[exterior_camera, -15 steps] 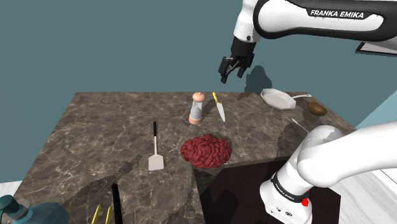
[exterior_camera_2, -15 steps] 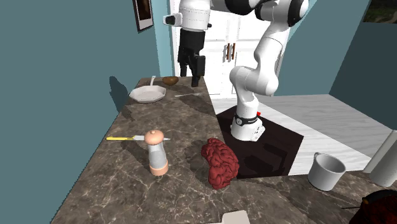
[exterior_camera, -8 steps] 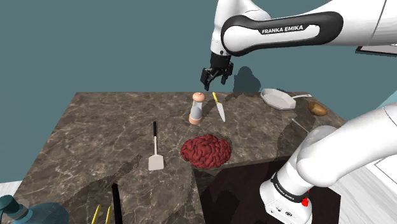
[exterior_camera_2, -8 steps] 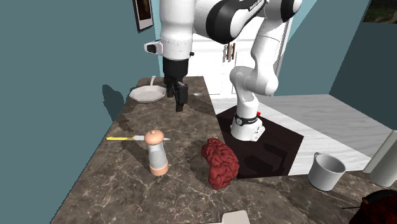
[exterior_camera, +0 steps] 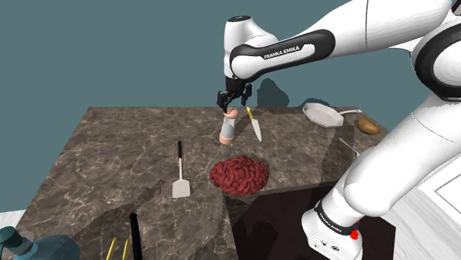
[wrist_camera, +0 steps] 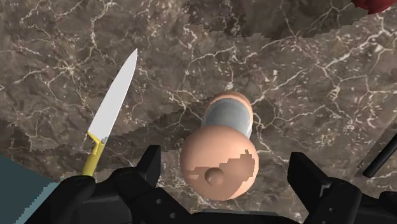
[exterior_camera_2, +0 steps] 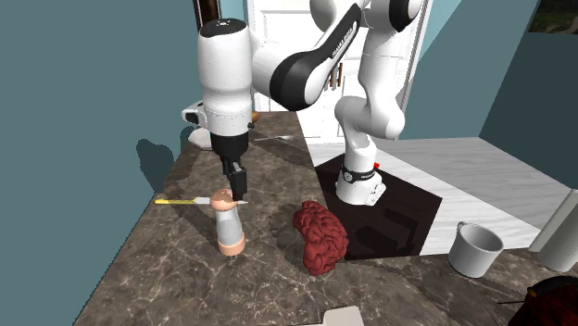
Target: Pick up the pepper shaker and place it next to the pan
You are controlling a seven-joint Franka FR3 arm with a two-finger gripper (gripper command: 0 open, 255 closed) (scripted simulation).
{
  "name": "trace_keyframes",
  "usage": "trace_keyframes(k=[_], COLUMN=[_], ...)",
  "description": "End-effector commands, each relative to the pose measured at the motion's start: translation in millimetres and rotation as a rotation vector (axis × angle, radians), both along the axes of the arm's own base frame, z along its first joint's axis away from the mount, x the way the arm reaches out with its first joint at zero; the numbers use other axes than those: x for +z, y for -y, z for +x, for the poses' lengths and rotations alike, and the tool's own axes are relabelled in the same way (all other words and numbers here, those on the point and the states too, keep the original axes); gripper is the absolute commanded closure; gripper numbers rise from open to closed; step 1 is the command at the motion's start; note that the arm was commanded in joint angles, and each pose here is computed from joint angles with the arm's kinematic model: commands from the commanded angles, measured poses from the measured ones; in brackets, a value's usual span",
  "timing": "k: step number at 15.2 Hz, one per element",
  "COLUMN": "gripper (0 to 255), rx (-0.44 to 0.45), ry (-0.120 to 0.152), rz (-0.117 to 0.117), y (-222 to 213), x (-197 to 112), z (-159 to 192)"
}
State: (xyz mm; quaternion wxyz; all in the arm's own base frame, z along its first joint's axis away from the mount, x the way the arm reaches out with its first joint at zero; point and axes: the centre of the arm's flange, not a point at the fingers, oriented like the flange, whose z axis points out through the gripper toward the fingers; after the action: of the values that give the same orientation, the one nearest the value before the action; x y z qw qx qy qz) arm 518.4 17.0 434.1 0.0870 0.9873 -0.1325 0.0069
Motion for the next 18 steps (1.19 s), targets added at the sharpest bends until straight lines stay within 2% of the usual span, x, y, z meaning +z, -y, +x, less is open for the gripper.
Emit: trace_keyframes(k=[1, 7, 14, 15, 18], gripper=[0, 0, 0, 255, 255], rx=[-0.002, -0.002, -0.002, -0.002, -0.002], ry=[-0.001, -0.001, -0.001, -0.001, -0.001], rz=[-0.002, -0.002, -0.002, -0.002, -0.002], y=[2.7, 7.9, 7.9, 7.9, 7.9], x=[-12.1, -41.1, -41.1, -41.1, -41.1], z=[3.4, 3.0, 3.1, 3.1, 3.0])
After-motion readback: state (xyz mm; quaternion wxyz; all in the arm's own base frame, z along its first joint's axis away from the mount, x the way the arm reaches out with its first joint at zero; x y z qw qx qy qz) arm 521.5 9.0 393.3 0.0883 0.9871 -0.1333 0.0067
